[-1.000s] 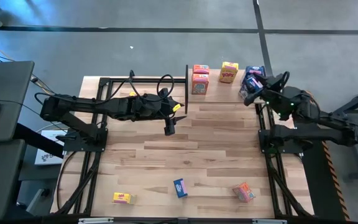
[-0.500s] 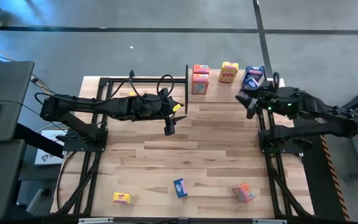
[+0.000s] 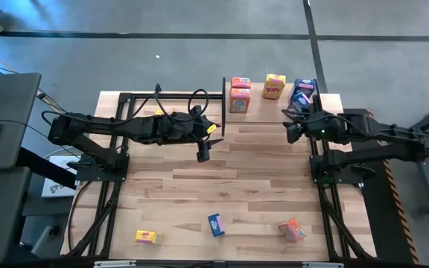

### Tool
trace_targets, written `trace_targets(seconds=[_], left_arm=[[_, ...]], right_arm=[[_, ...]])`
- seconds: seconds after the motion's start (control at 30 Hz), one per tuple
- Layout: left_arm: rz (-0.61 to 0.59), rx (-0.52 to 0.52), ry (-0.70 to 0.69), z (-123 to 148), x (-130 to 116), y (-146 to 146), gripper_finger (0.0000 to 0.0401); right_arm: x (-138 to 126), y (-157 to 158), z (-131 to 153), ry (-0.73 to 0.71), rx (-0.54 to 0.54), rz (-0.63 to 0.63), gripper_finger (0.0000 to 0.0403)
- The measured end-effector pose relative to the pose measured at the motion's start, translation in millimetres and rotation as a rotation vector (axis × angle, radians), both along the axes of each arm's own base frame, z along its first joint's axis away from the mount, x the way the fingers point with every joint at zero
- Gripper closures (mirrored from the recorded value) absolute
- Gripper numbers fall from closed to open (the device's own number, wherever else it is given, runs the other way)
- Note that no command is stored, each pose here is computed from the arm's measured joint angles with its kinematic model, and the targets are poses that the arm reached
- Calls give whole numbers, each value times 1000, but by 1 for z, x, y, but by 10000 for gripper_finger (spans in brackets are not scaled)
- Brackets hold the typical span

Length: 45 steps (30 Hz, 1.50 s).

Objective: Stack cereal on shelf
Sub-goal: Put the top blue cereal box on the shelf aligned with the other blue cereal box

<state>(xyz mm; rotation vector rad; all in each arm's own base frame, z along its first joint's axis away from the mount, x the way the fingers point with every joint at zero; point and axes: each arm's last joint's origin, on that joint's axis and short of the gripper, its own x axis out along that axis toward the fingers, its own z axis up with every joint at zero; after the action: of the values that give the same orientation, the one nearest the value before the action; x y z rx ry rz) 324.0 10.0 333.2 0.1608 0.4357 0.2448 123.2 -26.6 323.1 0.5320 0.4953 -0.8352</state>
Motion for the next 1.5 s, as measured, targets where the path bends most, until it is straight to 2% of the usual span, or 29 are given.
trace_targets(seconds=[0.2,0.47,1.03,1.3,1.5], left_arm=[[0,0,0,0,0,0,183],[0,0,0,0,0,0,183],[0,0,0,0,0,0,183],[0,0,0,0,0,0,183],[0,0,0,0,0,0,183]], right_arm=[[-5,-2,-8,95,-25,-100,182],[-8,-4,-8,125,-95,-163,182],[-16,-19,-10,186,-101,-304,182],[-17,-21,-10,203,-108,-307,182],[-16,-20,-11,193,-48,-255,182]])
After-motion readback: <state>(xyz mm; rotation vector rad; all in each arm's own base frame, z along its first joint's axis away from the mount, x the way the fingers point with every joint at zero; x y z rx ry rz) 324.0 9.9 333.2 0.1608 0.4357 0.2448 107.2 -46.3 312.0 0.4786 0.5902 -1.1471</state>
